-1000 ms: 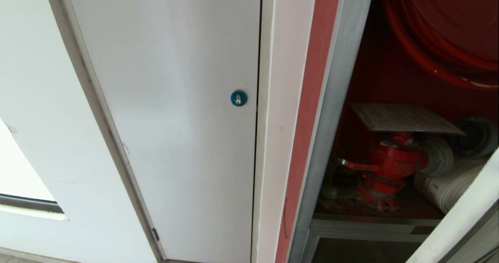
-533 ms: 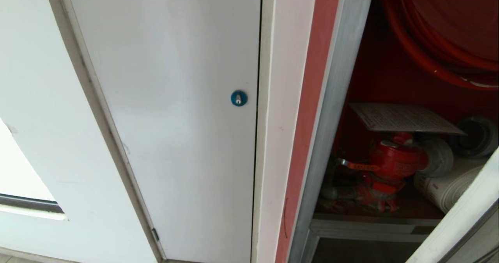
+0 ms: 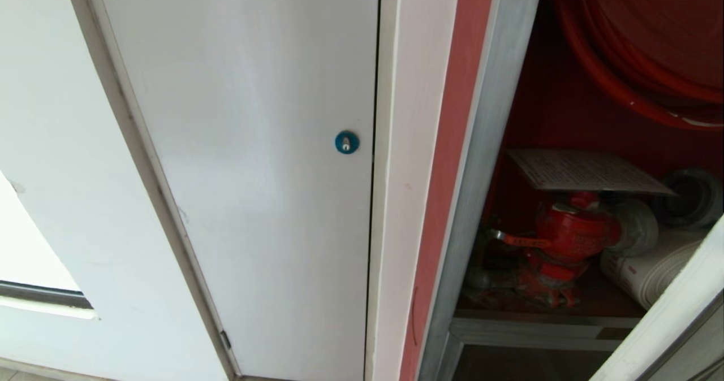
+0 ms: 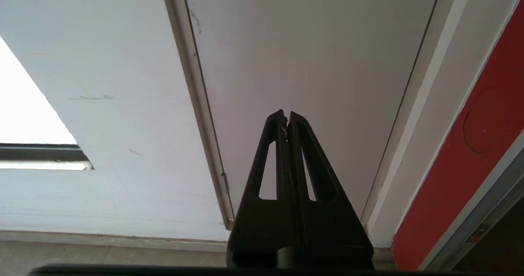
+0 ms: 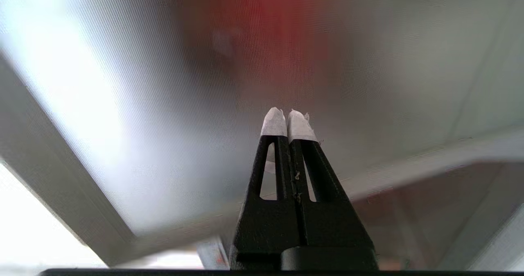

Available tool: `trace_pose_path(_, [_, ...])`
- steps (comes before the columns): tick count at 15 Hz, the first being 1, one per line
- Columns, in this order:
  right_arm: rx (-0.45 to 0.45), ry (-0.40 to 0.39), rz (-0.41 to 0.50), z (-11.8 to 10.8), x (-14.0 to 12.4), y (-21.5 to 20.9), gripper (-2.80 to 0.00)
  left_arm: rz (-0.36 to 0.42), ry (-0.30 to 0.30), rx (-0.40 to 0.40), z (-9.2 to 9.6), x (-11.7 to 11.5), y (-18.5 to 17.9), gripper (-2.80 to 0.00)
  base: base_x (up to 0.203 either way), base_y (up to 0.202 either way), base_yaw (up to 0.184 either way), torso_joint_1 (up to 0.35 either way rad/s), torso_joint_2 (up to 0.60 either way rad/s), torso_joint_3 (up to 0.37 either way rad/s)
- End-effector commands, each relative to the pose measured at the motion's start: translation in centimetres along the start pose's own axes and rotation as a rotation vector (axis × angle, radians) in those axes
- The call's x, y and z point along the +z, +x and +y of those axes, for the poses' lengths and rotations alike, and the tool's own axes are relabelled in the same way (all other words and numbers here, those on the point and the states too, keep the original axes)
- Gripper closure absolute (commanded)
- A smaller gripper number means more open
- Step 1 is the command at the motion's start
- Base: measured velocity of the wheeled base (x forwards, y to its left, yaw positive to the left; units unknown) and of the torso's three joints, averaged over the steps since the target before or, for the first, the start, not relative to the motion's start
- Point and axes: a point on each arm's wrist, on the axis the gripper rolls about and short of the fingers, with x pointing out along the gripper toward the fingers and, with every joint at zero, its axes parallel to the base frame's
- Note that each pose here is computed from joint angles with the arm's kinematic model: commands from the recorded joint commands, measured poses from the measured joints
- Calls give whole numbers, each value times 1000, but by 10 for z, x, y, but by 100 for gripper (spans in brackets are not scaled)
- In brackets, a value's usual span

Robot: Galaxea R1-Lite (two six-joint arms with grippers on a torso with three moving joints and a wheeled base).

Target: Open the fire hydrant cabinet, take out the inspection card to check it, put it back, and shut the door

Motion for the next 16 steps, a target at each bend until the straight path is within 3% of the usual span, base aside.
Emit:
trace_pose_path(1, [10,7,-42,2,18,-6,0,12,0,0,0,-3,1,0,0,0,0,0,0,0])
trace_pose_path(4, [75,6,-43,6,40,-18,0,11,0,0,0,-3,1,0,0,0,0,0,0,0])
trace_pose_path(6, [164,14,27,9,52,-19,0,11,0,0,0,-3,1,0,0,0,0,0,0,0])
trace_pose_path(12, [476,170,170,22,99,-3,0,11,0,0,0,-3,1,0,0,0,0,0,0,0])
trace_pose_path(16, [580,180,200,27,117,4,0,12,0,0,0,-3,1,0,0,0,0,0,0,0])
